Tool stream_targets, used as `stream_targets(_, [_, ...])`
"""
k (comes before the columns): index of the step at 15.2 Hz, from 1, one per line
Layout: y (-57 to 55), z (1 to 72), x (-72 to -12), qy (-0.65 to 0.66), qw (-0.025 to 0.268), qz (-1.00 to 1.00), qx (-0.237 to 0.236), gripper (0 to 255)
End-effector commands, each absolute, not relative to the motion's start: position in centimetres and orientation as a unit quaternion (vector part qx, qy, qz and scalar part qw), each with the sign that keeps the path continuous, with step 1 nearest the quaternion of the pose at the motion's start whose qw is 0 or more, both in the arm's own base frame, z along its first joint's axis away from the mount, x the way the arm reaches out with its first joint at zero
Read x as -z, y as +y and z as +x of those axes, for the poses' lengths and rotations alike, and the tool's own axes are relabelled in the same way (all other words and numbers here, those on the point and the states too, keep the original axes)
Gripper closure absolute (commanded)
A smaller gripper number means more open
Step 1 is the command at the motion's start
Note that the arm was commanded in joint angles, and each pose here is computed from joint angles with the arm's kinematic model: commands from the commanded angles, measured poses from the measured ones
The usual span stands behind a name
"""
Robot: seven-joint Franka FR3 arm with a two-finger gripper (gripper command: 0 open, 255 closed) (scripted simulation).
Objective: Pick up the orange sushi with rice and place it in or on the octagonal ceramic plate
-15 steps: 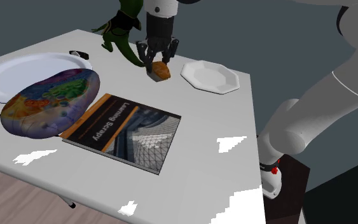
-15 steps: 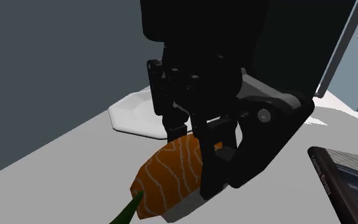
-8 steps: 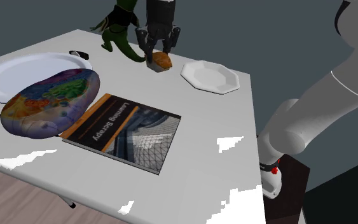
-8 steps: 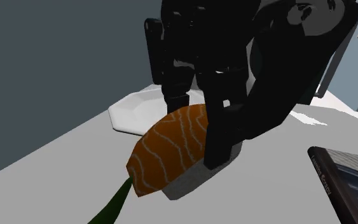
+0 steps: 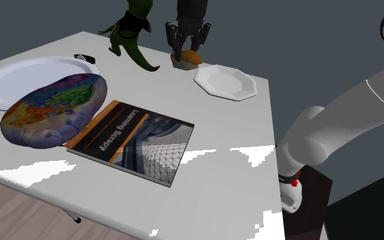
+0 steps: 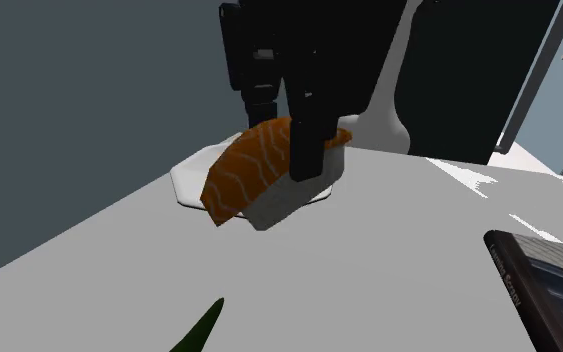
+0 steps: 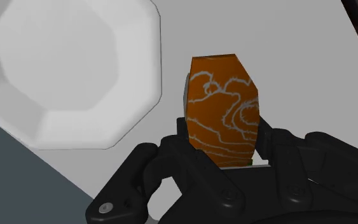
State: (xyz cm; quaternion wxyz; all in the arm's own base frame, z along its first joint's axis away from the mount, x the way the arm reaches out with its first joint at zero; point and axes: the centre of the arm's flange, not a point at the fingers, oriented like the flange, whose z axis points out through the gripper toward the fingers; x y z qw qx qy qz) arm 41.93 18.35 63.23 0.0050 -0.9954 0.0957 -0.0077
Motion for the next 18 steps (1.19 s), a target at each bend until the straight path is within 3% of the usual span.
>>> stream_targets(1, [16.0, 40.4, -63.2, 0.095, 0.005, -0.995, 0.008, 255])
stream_targets(12, [3.5, 33.3, -63.3, 0.095, 0.005, -0.995, 0.008, 255])
stream_targets(18, [3.5, 33.3, -60.2, 0.095, 0.005, -0.995, 0.008, 255])
